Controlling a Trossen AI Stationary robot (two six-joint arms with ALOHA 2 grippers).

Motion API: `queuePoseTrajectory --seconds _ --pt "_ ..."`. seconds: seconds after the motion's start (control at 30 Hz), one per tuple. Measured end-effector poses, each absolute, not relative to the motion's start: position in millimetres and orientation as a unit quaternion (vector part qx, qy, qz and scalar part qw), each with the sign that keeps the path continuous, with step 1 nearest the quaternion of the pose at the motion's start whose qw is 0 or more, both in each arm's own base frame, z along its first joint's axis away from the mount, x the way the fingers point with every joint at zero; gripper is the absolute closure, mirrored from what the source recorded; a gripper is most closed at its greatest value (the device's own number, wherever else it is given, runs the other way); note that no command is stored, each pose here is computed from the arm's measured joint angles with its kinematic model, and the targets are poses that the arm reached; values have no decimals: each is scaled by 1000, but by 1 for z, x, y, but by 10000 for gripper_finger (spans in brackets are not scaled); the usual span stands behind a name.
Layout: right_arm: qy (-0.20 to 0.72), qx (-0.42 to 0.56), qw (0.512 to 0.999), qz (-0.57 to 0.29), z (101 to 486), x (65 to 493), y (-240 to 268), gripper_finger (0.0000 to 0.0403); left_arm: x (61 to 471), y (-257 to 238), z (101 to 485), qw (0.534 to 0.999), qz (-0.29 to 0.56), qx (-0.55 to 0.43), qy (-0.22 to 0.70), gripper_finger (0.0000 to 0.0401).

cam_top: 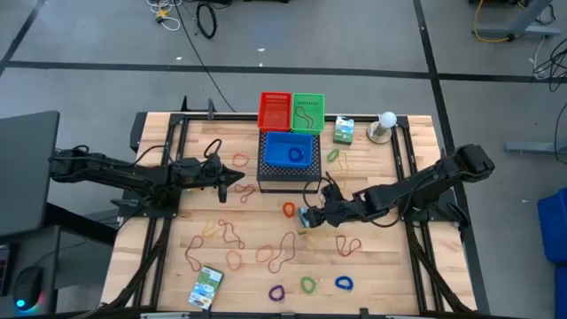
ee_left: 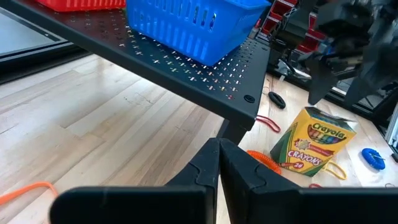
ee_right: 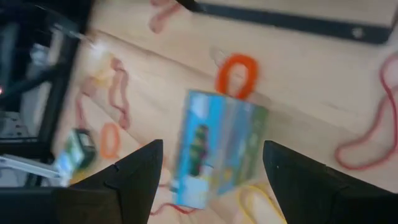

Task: Pick & Place Office Desk Supplies
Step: Put the yellow crayon box into the red bin on the shelf

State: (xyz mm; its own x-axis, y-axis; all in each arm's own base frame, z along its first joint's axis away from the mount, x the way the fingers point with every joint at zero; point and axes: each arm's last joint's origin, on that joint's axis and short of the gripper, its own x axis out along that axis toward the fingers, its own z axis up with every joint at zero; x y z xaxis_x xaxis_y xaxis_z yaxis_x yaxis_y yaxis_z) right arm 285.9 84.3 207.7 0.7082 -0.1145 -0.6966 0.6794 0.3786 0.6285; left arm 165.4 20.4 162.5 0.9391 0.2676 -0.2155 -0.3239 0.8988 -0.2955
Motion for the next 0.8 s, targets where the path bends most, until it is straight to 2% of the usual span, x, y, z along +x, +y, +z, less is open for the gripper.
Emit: queuePoseTrajectory --seconds 0.17,0.3,0.8 --pt "304 448 804 -248 235 290 93 119 165 20 162 971 149 -166 87 385" --pt "333 424 797 -273 242 295 103 119 165 20 162 971 148 -166 88 385" --pt "369 388 780 -325 204 334 134 119 166 19 161 973 126 -169 96 385"
